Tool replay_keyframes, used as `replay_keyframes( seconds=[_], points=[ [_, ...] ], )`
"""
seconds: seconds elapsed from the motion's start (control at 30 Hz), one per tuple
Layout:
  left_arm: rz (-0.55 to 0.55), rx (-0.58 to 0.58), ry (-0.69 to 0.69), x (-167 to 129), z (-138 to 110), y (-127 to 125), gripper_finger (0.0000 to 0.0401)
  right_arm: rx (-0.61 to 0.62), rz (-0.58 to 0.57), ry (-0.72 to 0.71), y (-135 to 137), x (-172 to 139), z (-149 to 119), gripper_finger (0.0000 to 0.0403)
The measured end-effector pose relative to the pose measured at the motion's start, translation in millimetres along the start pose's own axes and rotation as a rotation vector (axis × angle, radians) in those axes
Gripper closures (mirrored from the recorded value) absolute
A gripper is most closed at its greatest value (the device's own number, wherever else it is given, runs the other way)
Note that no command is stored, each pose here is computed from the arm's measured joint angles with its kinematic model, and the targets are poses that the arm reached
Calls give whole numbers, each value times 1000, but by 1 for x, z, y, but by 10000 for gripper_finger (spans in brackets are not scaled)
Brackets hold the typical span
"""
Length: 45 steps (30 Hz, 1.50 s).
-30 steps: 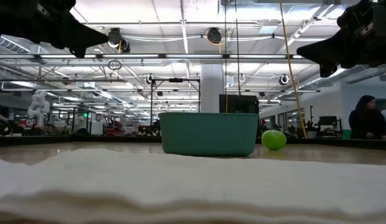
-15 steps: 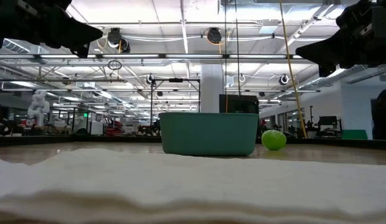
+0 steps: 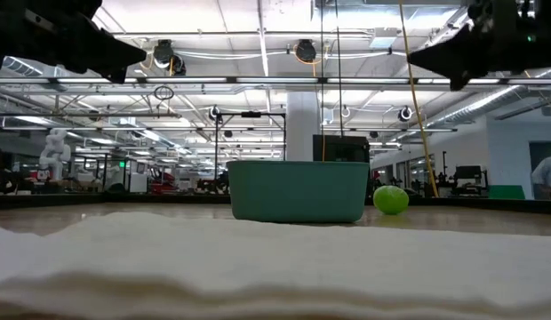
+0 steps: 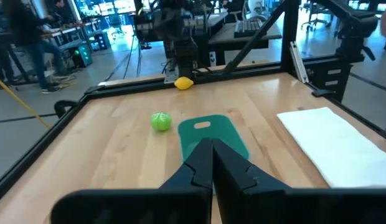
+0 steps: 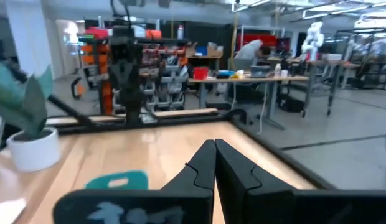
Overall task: Pick and placing Produce into tupperware
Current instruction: Put the green cabbage into the blue bin
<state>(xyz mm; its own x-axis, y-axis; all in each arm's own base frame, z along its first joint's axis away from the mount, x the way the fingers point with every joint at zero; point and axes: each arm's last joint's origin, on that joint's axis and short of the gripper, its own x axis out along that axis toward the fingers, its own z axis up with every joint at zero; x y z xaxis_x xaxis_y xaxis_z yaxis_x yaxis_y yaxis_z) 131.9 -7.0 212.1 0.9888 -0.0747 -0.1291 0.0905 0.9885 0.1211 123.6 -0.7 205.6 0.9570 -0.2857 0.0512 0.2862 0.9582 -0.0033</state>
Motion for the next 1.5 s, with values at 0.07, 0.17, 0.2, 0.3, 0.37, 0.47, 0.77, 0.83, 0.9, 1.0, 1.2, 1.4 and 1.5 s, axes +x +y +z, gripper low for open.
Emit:
replay_keyframes(
  seconds=[0.07,0.17,0.2,0.3,0.37,0.47,0.77,0.83,0.9,1.0,1.2,1.4,1.5],
  points=[
    [2,0,0,0,0,0,393,-5,-19,19,-2,4,12,403],
    [3,-6,0,0,0,0,383,-12,-50,65,-5,8,32,403],
    [3,-8,0,0,0,0,380,-13,-58,86,-6,10,38,403],
    [3,-9,0,0,0,0,376,-10,-82,126,-7,15,54,403],
    [3,-15,1,0,0,0,376,-11,-92,140,-8,19,61,403],
    [3,-16,0,0,0,0,375,-18,-99,153,-8,25,70,403],
    [3,-18,6,0,0,0,375,-3,-28,243,-10,51,84,403],
    [2,-19,10,0,-1,0,375,0,-42,281,-13,57,87,403],
    [2,-20,16,0,-1,0,375,-3,-57,311,-16,62,90,403],
    [1,-20,23,0,-2,0,375,7,-93,361,-24,69,100,403],
    [1,-20,29,0,-2,0,375,39,-97,492,-35,82,117,403],
    [1,-20,29,0,-3,0,375,72,-69,585,-41,97,126,403],
    [1,-20,29,0,-2,0,375,75,-81,659,-45,103,128,403]
  ],
)
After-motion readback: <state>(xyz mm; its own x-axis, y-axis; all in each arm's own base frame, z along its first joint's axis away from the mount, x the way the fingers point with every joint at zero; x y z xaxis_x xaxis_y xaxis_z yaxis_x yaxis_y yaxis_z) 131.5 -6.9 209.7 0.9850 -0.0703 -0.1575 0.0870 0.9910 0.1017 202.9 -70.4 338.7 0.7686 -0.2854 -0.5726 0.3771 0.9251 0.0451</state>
